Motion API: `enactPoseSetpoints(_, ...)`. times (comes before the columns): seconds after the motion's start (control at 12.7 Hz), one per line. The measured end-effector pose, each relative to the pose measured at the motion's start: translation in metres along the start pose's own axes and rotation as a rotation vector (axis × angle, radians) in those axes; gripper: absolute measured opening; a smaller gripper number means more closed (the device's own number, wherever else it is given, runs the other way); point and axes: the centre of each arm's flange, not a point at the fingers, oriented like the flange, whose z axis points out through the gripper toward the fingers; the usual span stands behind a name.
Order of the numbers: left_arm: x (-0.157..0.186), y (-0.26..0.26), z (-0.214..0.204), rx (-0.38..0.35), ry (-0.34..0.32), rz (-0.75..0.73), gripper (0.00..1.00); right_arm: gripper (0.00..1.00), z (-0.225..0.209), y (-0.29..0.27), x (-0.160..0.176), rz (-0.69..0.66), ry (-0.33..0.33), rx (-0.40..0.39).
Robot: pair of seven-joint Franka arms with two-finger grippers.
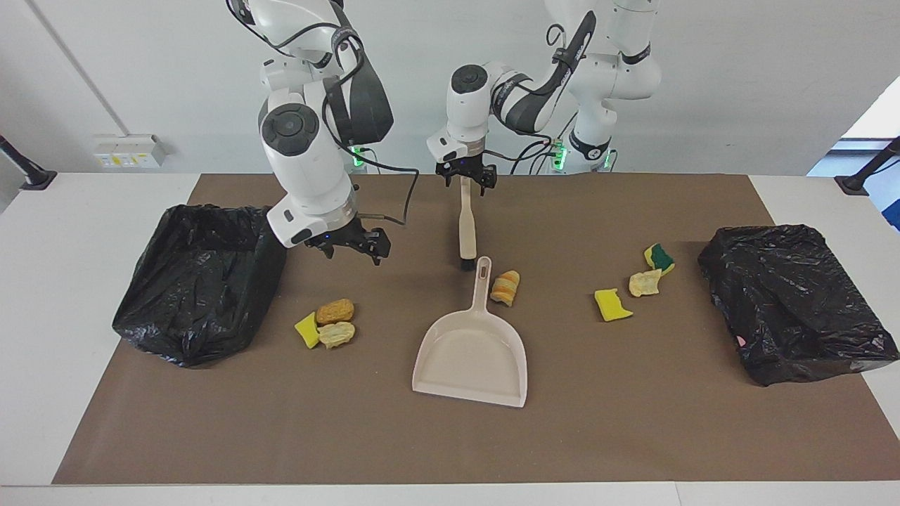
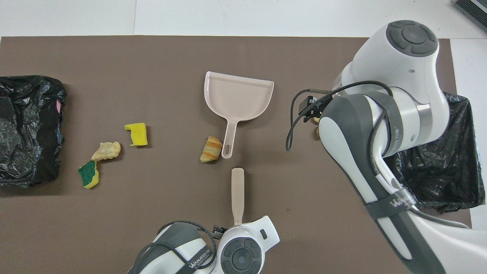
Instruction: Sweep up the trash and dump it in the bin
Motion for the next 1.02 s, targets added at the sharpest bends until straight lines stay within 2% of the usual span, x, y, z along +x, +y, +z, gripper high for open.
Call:
enactPoseSetpoints(0.24,0.001,0.000,0.004,-0.004,-0.009,-0.002,0.93,1.00,0.007,-0.022,-0.002,0.003,-0.007,0.030)
enactPoseSetpoints(0.31,0.001,-0.001,0.004,-0.002,-0.009,-0.001,0.84,1.00,0.006,-0.029,0.000,0.016,0.002,0.046)
enactPoseSetpoints(0.63,0.002,-0.004,0.004,0.006,-0.010,-0.002,0.28,1.00,0.000,-0.055,-0.004,0.018,0.013,0.089)
enactPoseSetpoints(0.79,0.007,-0.010,0.001,0.007,-0.010,-0.018,0.26,1.00,-0.001,-0.059,-0.003,0.024,0.012,0.124)
enactPoseSetpoints(1.02,0.025,-0.036,-0.011,0.013,-0.030,-0.070,0.26,1.00,0.013,-0.083,-0.009,0.018,0.003,0.125)
